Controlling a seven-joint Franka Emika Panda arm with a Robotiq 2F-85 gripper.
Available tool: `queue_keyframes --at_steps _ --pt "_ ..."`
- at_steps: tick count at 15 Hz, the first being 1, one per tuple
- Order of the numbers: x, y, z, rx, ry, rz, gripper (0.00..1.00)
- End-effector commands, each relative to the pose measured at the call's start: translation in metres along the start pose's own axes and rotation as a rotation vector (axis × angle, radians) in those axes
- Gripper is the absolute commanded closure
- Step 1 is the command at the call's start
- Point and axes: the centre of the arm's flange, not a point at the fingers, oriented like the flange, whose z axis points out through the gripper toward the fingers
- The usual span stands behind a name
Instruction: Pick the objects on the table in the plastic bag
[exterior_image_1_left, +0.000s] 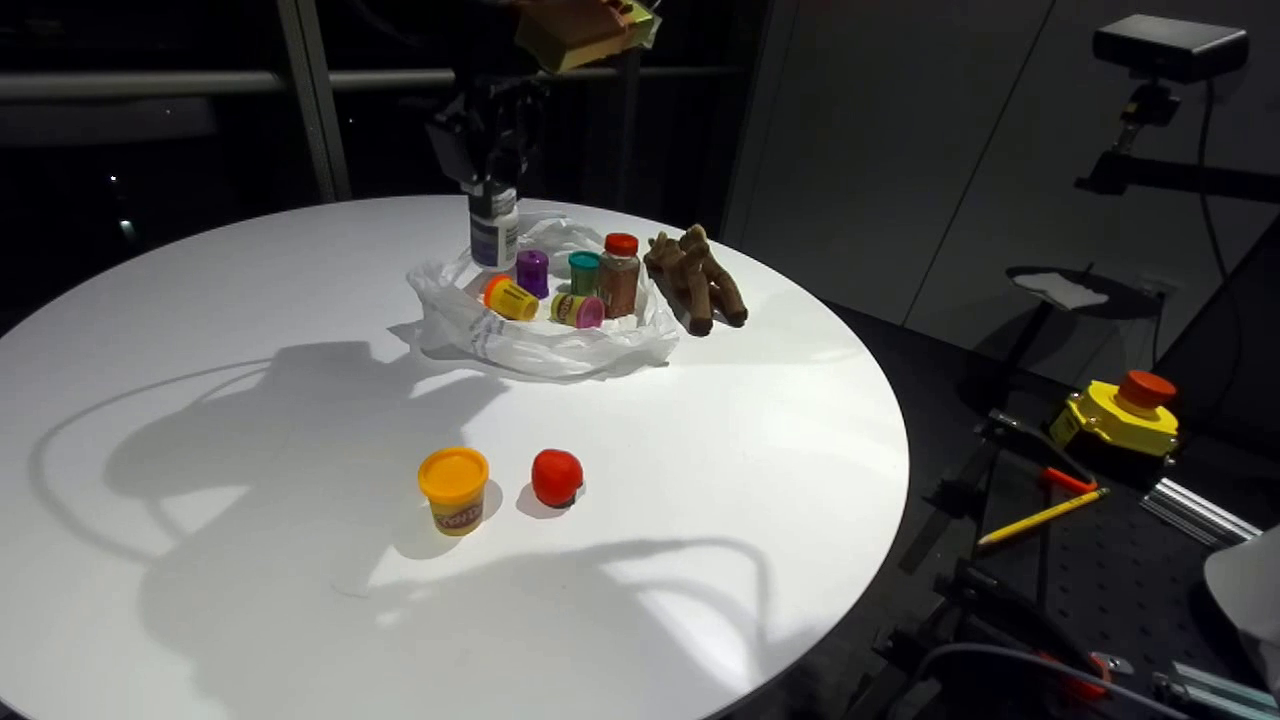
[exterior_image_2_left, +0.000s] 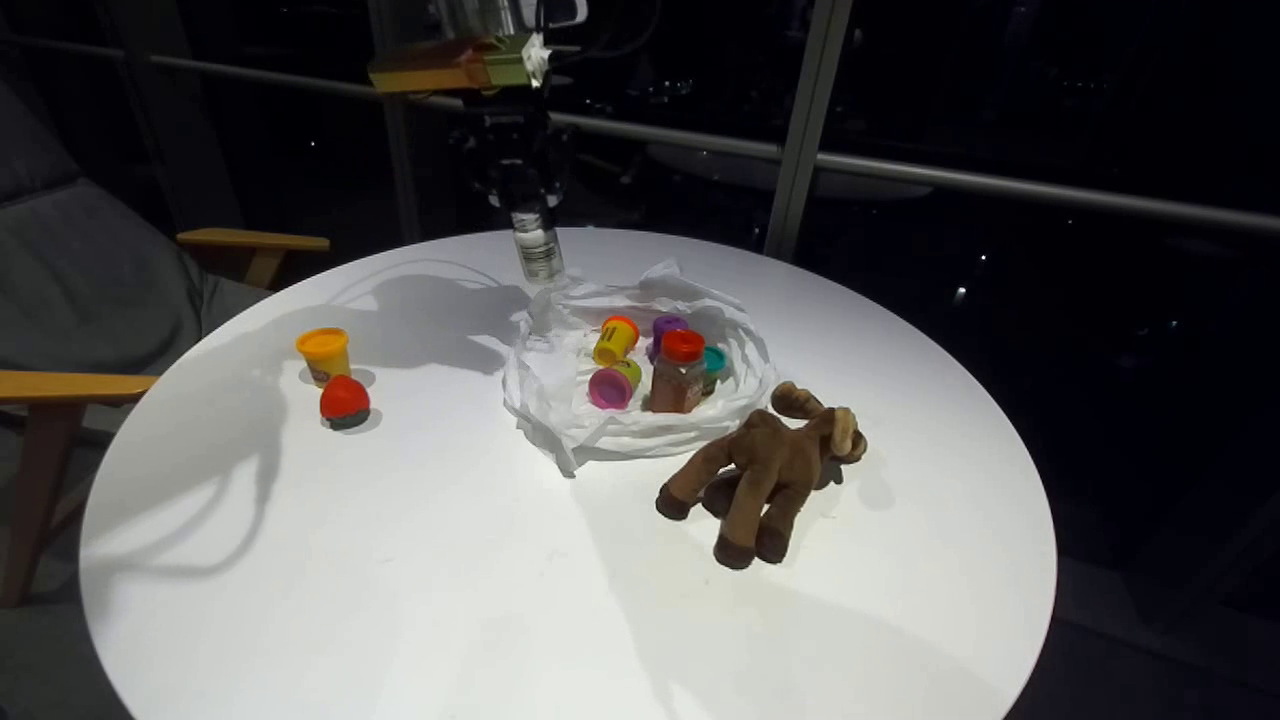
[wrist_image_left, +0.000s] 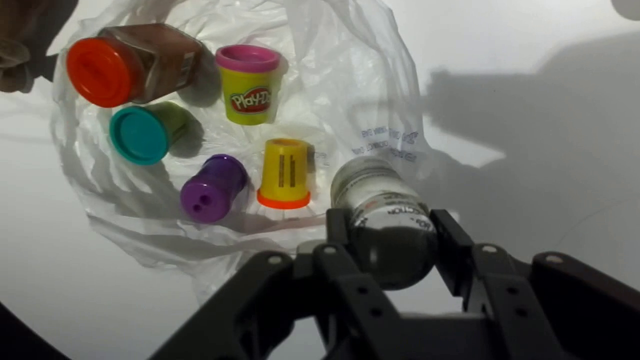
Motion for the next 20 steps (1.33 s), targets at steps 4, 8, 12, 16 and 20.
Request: queue_keyframes --at_steps 4,8,12,16,20 --pt "-0.007 0.032 0.032 -0.024 -0.041 0.074 0.80" --pt "-0.014 0.042 0.063 -0.012 -0.078 0.098 0.80" --pt "-0.019 0.002 0.093 0.013 -0.111 0.117 0.80" --pt "-0.022 -0.033 0.110 0.051 -0.101 0.125 0.80" --pt "-0.019 -0.041 0.108 0.037 -0.075 0.155 0.80"
